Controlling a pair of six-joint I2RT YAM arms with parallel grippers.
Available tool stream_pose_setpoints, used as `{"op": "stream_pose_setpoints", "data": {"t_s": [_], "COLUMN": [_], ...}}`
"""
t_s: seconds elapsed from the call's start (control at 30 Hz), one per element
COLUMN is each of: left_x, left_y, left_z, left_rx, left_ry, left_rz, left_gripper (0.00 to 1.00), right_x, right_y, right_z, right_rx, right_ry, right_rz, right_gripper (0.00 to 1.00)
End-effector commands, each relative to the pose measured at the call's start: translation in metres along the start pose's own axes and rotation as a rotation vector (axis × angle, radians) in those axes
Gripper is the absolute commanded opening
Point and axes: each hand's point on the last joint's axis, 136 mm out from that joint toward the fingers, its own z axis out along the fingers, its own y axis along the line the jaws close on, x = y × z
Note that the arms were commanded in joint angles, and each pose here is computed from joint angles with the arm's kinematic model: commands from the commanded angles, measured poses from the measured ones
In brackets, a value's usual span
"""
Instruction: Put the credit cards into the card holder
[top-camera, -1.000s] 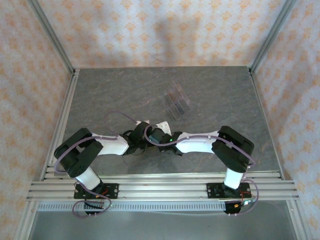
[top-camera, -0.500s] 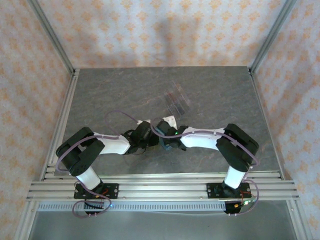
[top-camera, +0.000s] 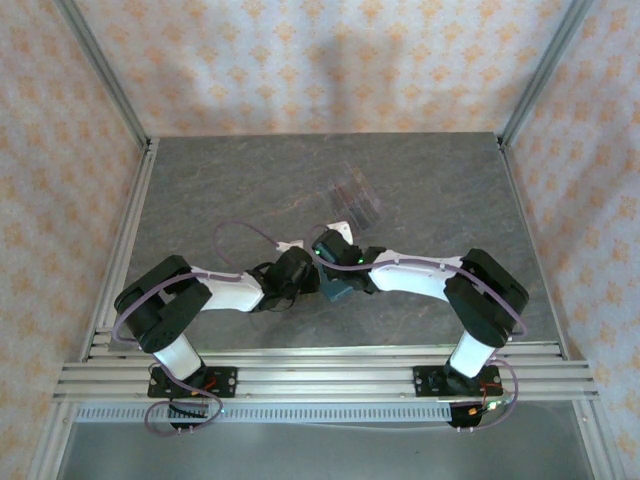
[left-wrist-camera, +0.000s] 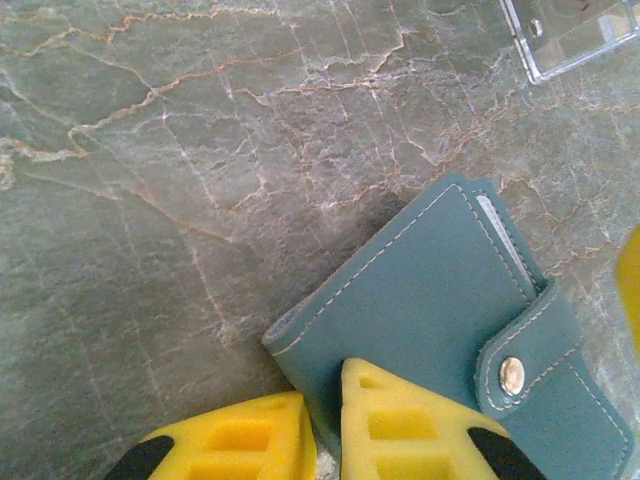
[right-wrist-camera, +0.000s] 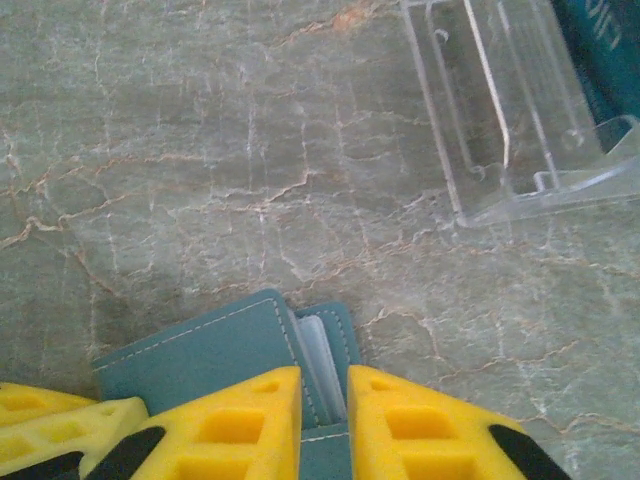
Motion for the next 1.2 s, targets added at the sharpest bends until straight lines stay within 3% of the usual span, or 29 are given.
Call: {"op": "stream_pose_setpoints", "data": {"t_s": [0.0, 0.17, 0.47, 0.9, 1.17], "left_x": [0.076, 0.052, 0.043, 0.053, 0.053], "left_y": [0.048, 0.039, 0.047, 0.059, 0.059], "left_z": [0.018, 0.007, 0.003, 0.013, 0.015], "left_rx": [-0.094, -0.072, -0.072, -0.09, -0.09], "left_ry": [0.28, 0.25, 0.257, 0.283, 0.286], "left_rz": [-0.021, -0.05, -0.083, -0.093, -0.097], "left_gripper": [0.14, 0.14, 0.14, 0.13, 0.13], "right_x": [0.008, 0.018, 0.032, 0.063, 0.082], "right_y": [0.003, 0.003, 0.007, 0.011, 0.0], "right_z": [0.0, 0.007, 0.013, 0.023, 0.022], "right_rx": [-0.023, -0.017, -0.041, -0.071, 0.003], "right_ry": [0.016, 0.063, 0.11, 0.222, 0.246], "right_rz": [-0.016, -0.019, -0.038, -0.05, -0.091], "right_gripper": [0.23, 0.26, 0.43, 0.5, 0.51]}}
